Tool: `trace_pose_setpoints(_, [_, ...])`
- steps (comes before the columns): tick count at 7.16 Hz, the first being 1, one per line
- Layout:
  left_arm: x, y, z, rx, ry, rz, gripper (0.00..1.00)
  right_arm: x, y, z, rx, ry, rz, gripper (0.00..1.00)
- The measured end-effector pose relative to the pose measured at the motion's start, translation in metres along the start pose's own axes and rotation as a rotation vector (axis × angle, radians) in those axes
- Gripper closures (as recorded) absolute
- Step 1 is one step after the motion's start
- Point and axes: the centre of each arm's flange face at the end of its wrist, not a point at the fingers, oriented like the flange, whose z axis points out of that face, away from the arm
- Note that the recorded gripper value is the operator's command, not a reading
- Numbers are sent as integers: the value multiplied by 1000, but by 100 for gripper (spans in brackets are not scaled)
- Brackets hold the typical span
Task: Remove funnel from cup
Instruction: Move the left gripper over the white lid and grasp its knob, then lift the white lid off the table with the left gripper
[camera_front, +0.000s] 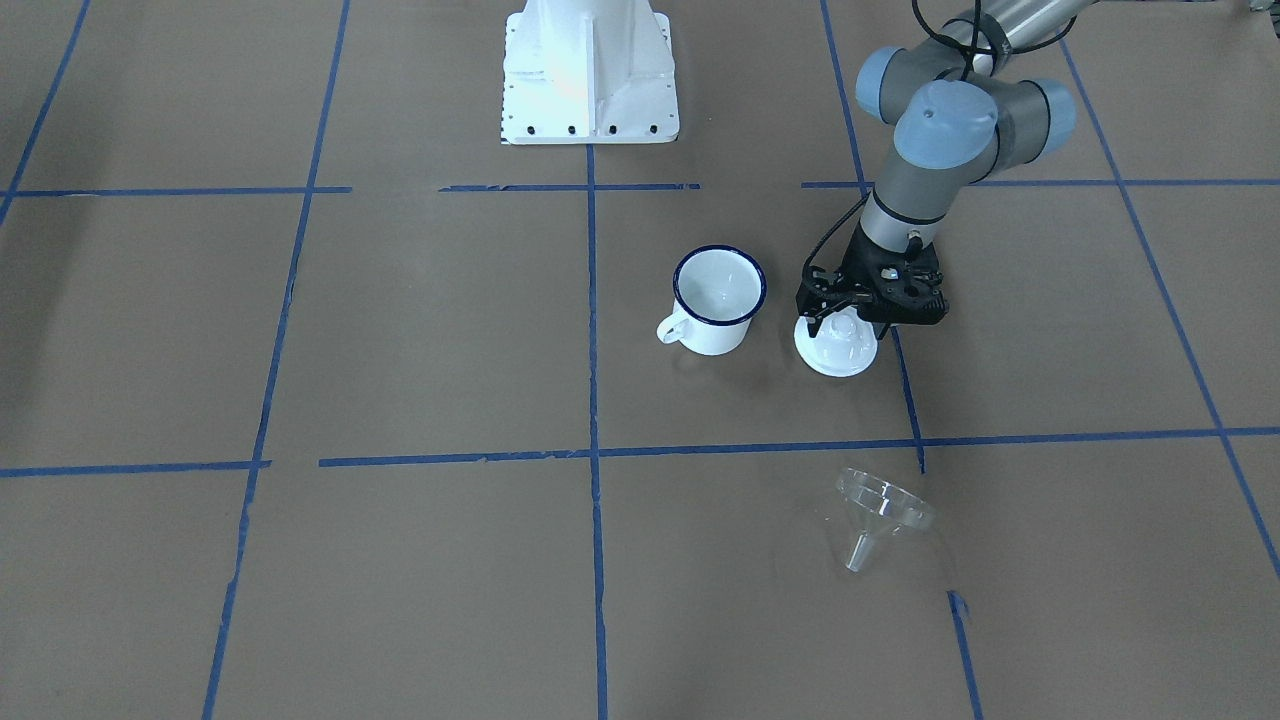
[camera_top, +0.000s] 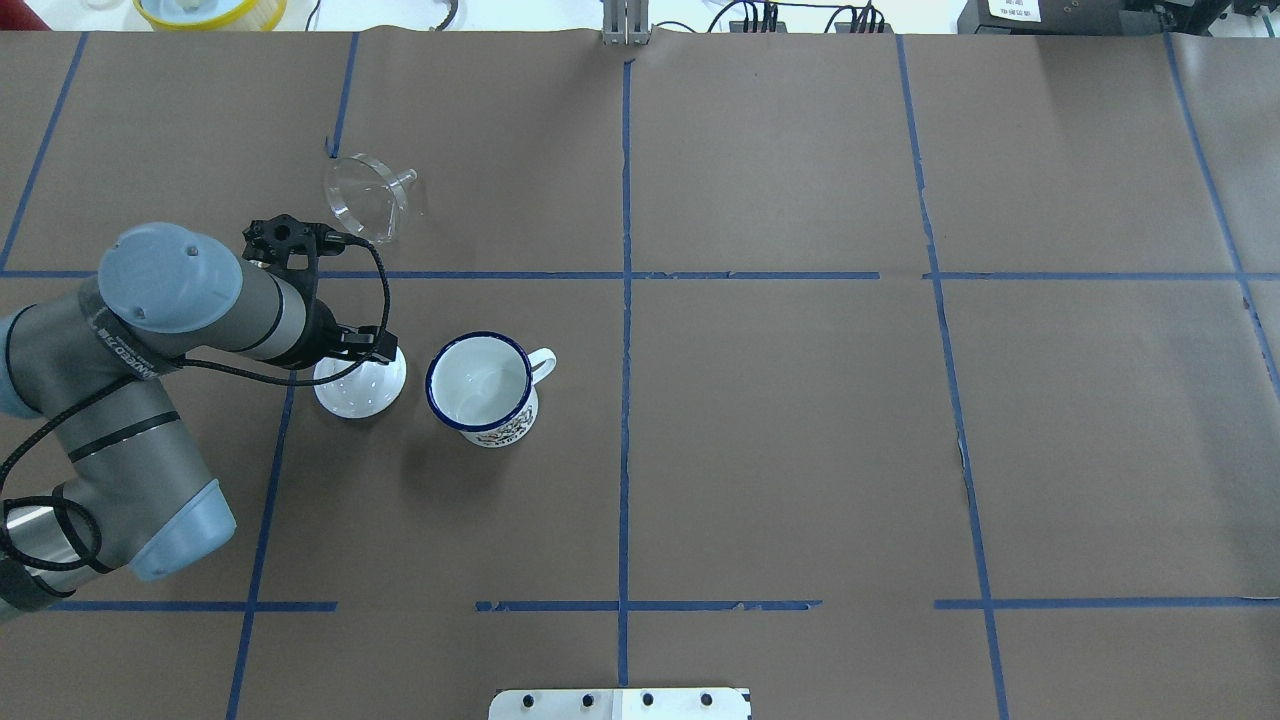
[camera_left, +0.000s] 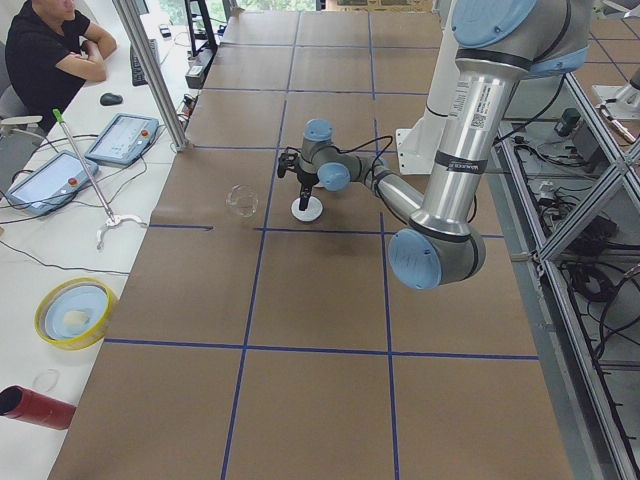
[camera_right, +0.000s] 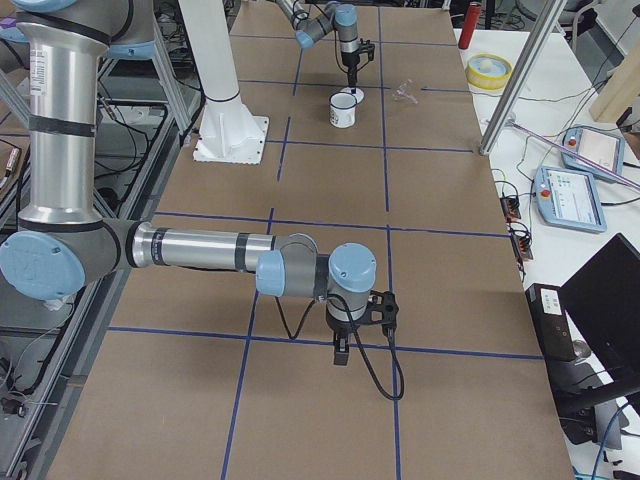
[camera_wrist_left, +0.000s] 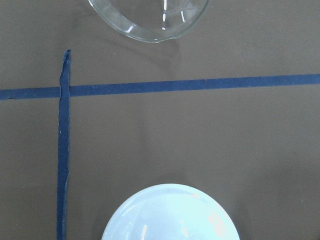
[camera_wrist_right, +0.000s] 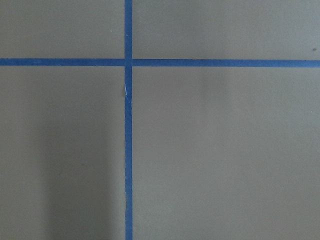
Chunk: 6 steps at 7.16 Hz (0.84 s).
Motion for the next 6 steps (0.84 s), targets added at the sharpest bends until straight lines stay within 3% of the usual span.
trace_pose_setpoints(6, [-1,3,-5,3,4,2,45,0,0,0,0,0,0,0])
